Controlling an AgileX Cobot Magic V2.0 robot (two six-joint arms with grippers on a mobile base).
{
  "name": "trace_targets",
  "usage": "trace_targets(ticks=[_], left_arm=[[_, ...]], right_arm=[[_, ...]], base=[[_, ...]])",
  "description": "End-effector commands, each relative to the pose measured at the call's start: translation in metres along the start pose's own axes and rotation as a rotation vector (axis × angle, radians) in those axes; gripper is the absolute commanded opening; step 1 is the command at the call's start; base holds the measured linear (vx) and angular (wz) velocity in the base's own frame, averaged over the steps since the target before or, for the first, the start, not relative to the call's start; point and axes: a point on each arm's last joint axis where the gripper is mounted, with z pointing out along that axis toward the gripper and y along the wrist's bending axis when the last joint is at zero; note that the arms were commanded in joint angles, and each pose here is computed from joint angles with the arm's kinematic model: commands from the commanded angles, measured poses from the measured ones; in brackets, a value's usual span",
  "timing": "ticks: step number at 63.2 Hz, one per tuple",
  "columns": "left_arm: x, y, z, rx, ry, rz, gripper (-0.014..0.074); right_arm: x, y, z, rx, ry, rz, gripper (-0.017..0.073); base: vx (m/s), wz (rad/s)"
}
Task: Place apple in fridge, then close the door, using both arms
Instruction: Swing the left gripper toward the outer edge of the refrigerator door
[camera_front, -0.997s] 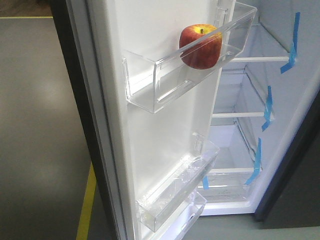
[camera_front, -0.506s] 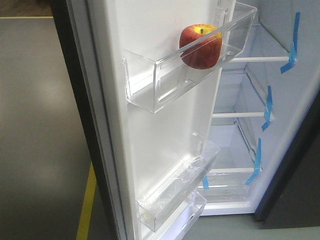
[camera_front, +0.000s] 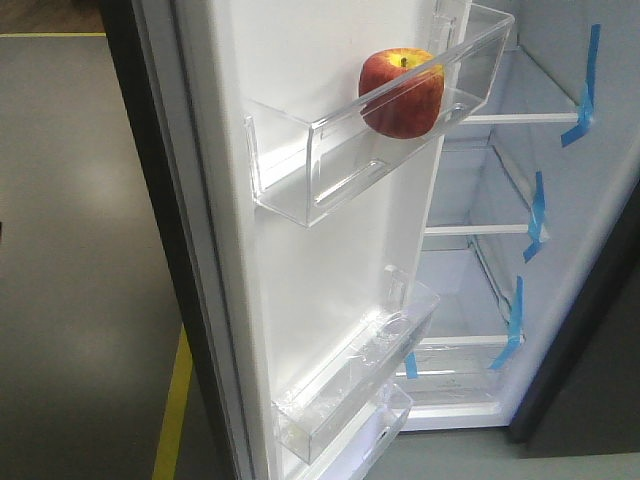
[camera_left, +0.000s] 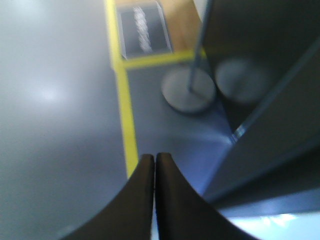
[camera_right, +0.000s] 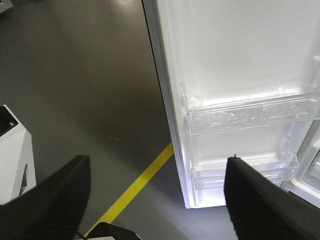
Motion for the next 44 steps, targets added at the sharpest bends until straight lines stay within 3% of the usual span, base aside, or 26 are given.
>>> trace_targets(ticks=[1,11,25,44], left_arm=[[-0.027,-0.005,0.011,0.089,-0.054,0.023,-0.0006],[-0.048,-0.010,0.043,0.213,-0.044,0.040,-0.0006],[-0.068,-0.011,0.086,0.322,-0.019,0.039,-0.0006],[-0.097,-0.013,0.126,0.450,-0.022,-0.013,-0.0006]], right_arm=[[-0.010,0.001,-0.002,-0.004,-0.066,0.008,0.0530],[-0.010,0.001,-0.002,-0.004,-0.066,0.008,0.0530],[-0.010,0.001,-0.002,-0.004,-0.066,0.008,0.0530],[-0.010,0.001,-0.002,-0.004,-0.066,0.008,0.0530]], base=[[0.00,0.00],[0.00,0.00],[0.00,0.00],[0.00,0.00]])
